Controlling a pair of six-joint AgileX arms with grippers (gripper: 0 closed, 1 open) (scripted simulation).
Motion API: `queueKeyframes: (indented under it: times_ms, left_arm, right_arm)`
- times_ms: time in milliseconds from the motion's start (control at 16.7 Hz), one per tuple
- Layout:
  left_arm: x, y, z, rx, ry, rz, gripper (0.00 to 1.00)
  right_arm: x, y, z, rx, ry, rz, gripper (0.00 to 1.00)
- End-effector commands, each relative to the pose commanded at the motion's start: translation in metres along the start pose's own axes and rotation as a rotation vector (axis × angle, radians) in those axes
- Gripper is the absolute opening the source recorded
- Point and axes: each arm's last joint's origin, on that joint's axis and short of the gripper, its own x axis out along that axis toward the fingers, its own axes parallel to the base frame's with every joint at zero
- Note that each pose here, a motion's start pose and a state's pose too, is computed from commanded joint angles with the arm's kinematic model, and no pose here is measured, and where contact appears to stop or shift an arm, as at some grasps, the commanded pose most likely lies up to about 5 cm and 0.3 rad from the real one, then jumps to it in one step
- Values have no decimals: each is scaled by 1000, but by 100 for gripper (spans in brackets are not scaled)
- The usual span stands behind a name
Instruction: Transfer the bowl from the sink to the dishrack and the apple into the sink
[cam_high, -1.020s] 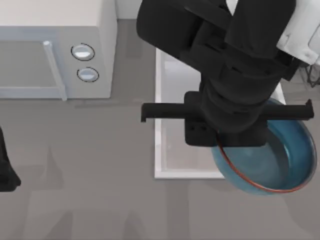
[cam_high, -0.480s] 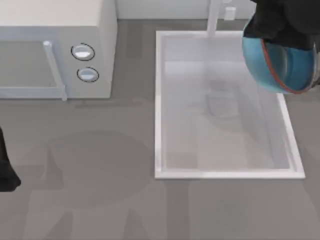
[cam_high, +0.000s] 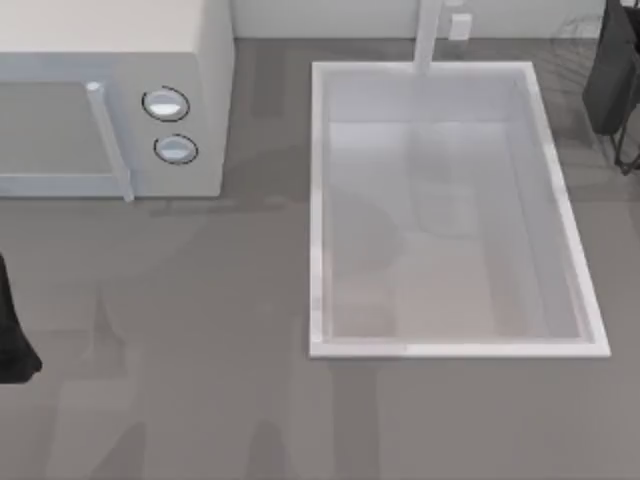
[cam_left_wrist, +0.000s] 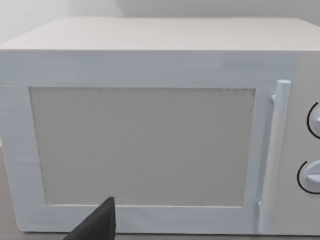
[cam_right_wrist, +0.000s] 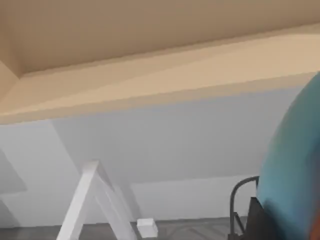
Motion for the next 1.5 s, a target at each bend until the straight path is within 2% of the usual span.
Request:
queueKeyframes:
  times_ms: [180,360,840,1080,1500]
  left_arm:
    - [0,0,0,0,0,0,100]
    - [0,0,0,0,0,0,100]
    - [0,0,0,0,0,0,100]
    - [0,0,0,0,0,0,100]
    - [0,0,0,0,0,0,100]
  right_arm:
    - [-26,-41,16,-144,-170,-101,0]
    - [-41,-57,23,-222,-241,-157,0]
    - [-30,-64,18,-223,-238,-160,0]
    - [14,-88,-11,-226,-239,-162,0]
    - [87,-118,-107,-237,-257,-162,0]
